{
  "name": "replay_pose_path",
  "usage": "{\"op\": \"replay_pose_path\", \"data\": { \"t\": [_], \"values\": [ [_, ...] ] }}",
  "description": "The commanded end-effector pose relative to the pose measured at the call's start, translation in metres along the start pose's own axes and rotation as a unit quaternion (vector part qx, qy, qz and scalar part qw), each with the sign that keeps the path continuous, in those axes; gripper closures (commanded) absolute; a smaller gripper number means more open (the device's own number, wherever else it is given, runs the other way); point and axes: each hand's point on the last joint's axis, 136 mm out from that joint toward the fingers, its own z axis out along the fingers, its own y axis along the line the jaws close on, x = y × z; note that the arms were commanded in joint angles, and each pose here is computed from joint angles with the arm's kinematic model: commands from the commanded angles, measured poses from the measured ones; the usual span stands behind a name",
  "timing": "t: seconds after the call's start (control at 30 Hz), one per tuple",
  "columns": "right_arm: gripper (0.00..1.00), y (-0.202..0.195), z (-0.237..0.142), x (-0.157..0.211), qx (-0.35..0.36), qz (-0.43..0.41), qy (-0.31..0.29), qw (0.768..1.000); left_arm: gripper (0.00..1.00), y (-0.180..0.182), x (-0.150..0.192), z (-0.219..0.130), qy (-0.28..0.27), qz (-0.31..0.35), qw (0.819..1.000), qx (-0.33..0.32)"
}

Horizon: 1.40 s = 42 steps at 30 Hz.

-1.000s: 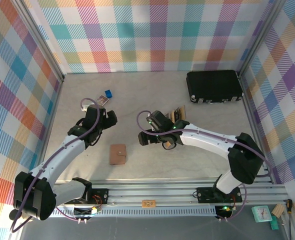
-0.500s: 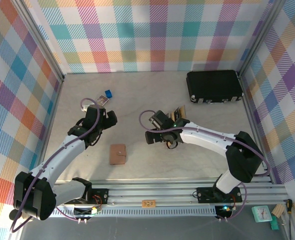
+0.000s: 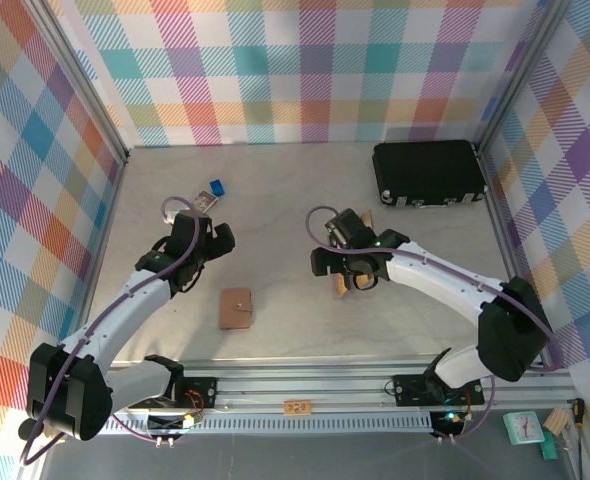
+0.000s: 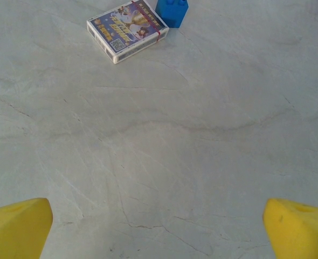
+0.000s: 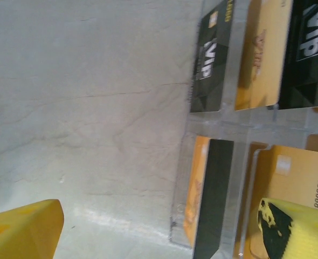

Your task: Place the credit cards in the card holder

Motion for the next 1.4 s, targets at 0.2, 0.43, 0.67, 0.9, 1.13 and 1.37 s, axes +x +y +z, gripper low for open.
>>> {"op": "replay_pose_path", "data": {
  "t": [0.2, 0.43, 0.67, 0.9, 1.13, 1.37],
  "values": [
    [0.09, 0.043, -0.008, 0.005, -0.075, -0.018, 0.014, 0.997, 0.00, -0.002, 0.006, 0.002, 0.016, 0.002, 1.000, 0.003],
    [0.09, 0.064, -0.009, 0.008, -0.096, -0.026, 0.014, 0.995, 0.00, -0.002, 0.024, 0.004, 0.044, -0.014, 0.999, 0.015],
    [0.07, 0.108, -0.004, 0.021, -0.127, -0.054, 0.030, 0.990, 0.00, 0.004, 0.055, 0.001, 0.091, -0.044, 0.995, 0.026],
    [0.14, 0.146, 0.024, 0.048, -0.213, -0.004, 0.076, 0.974, 0.00, 0.014, 0.097, -0.001, 0.135, -0.079, 0.987, 0.047],
    [0.20, 0.169, 0.045, 0.072, -0.243, 0.028, 0.108, 0.964, 0.00, 0.012, 0.118, -0.002, 0.144, -0.110, 0.979, 0.089],
    [0.28, 0.190, 0.060, 0.098, -0.257, 0.048, 0.126, 0.957, 0.00, 0.002, 0.125, 0.001, 0.146, -0.128, 0.972, 0.129]
  ]
}}
